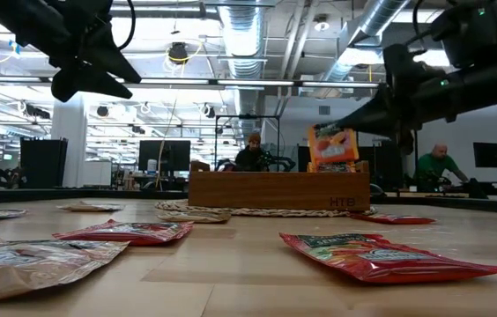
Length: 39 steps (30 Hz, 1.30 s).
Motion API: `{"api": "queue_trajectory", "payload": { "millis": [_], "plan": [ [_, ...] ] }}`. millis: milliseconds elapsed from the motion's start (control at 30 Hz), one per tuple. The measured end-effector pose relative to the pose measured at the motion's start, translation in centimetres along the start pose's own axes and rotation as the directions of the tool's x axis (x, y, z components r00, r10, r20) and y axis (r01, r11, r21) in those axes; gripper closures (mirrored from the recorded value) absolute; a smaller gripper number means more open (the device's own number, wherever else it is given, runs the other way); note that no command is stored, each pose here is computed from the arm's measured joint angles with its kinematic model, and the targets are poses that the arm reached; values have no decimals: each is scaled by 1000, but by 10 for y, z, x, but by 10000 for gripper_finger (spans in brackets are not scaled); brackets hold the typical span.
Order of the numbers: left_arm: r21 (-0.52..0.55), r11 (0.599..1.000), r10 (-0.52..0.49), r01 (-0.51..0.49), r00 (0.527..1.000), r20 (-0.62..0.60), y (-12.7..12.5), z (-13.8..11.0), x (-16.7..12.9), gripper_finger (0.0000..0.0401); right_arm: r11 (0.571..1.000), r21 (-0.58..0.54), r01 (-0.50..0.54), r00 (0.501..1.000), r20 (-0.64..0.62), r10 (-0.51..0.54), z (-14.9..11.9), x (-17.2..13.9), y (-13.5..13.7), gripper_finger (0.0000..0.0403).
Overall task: Pick & Place Tea
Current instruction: Put the orange tea bag into the right section of the wooden organizer
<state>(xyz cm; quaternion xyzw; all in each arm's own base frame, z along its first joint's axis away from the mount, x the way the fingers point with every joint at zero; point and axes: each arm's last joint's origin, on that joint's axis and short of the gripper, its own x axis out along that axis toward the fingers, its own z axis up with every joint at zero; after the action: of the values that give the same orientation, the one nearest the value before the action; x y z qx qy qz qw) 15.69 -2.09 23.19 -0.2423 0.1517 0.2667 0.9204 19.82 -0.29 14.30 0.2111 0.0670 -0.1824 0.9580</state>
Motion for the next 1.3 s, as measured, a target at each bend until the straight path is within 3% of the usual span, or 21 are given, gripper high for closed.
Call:
{"api": "queue_trajectory", "payload": {
  "millis": [633, 1300],
  "plan": [
    [3, 1000, -18, 18, 1000, -22, 0, -1, 0, 222, 998, -23, 60, 997, -56, -61, -19, 10, -6, 403],
    [7, 1000, -28, 28, 999, -37, 0, -1, 0, 222, 997, -73, 34, 997, -71, -39, -20, 10, -5, 403]
  ]
}}
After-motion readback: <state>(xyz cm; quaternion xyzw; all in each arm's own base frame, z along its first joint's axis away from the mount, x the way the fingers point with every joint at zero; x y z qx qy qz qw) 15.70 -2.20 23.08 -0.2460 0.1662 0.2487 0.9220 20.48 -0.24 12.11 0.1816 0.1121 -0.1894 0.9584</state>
